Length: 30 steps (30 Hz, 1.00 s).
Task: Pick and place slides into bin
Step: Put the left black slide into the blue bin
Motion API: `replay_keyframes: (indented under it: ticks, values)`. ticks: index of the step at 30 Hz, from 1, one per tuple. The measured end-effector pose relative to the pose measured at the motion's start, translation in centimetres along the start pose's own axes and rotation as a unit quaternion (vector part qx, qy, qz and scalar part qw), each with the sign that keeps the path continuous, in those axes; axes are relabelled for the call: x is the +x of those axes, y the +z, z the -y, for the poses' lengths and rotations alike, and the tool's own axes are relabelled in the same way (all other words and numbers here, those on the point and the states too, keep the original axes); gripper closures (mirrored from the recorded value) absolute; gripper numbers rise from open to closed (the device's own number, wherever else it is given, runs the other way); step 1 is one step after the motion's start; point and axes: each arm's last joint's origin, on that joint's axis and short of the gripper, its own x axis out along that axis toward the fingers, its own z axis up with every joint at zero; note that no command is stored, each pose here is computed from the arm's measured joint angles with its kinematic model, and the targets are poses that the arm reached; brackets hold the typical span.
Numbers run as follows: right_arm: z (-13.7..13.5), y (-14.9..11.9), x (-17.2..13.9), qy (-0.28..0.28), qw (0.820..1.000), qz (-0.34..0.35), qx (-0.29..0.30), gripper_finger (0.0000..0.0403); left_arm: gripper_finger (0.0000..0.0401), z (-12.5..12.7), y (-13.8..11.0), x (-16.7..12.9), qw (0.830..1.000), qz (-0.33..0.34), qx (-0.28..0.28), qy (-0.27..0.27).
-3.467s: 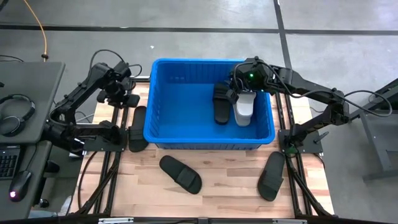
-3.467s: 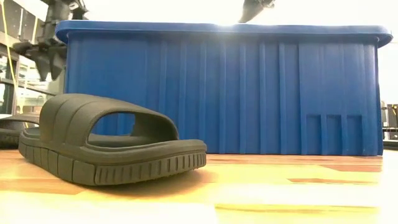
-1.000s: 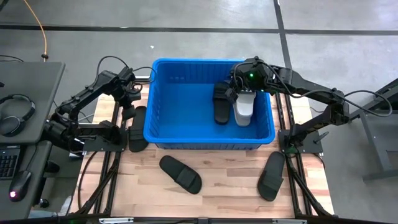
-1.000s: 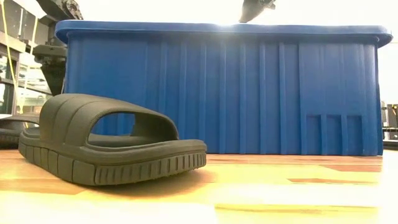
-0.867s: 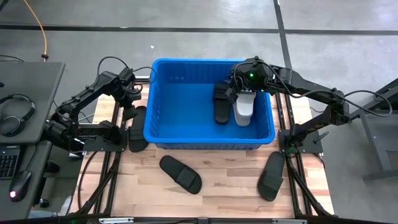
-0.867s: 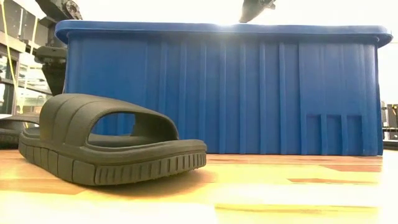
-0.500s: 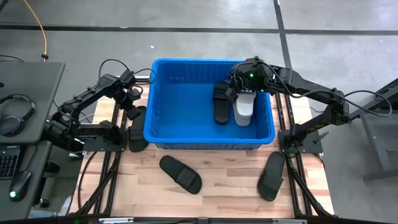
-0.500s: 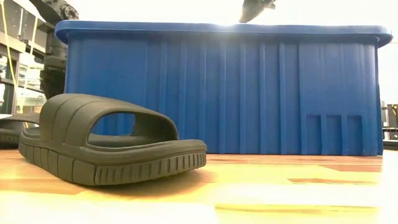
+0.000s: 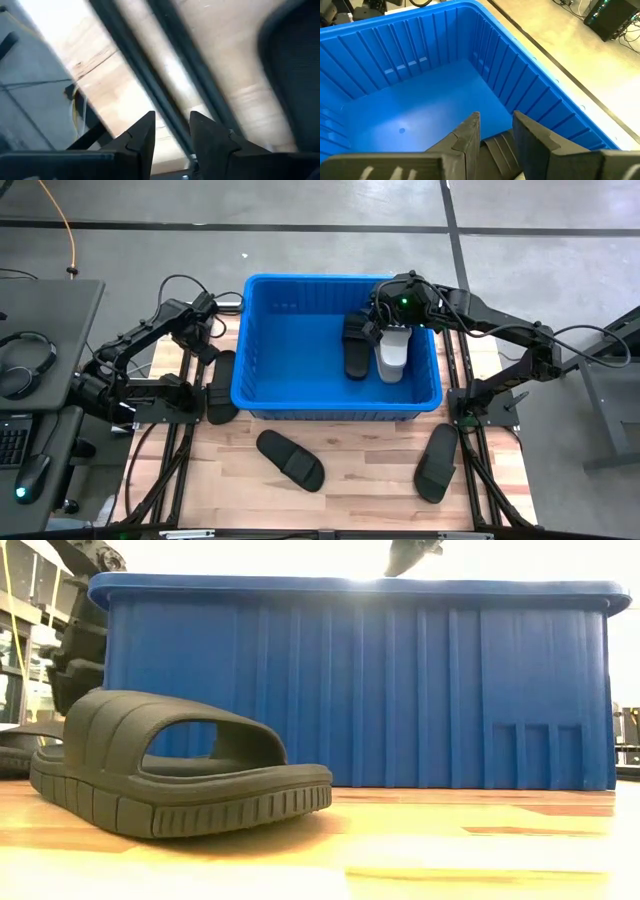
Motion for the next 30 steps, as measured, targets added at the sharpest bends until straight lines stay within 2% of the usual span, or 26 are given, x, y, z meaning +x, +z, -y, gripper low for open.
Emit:
replay_keyframes:
  ticks: [7, 12, 16, 18, 26, 30]
  values:
    - [0.0, 0.0, 0.0, -0.007, 1.0, 0.0, 0.0, 0.0297, 0.0291, -0.1, -0.1, 0.0, 1.0, -0.004, -0.011, 0.02]
    - [0.1, 0.0, 0.0, -0.011, 1.0, 0.001, 0.0, 0.0297, 0.0291, -0.4, -0.3, 0.0, 0.996, -0.018, -0.026, 0.077]
    - [0.1, 0.0, 0.0, -0.015, 1.0, 0.002, 0.0, 0.0297, 0.0291, -0.5, -1.1, 0.1, 0.992, -0.058, -0.007, 0.114]
    - [0.1, 0.1, 0.0, -0.015, 1.0, 0.006, 0.001, 0.0297, 0.0291, -0.4, -1.4, 0.3, 0.991, -0.072, 0.002, 0.114]
    - [0.1, 0.4, 0.0, -0.014, 1.0, 0.019, -0.01, 0.0297, 0.0291, 0.2, -1.5, 0.6, 0.996, -0.074, 0.03, 0.031]
    - [0.1, 0.4, 0.0, -0.014, 1.0, 0.019, -0.012, 0.0297, 0.0291, 0.6, -1.1, 0.7, 0.995, -0.045, 0.07, -0.051]
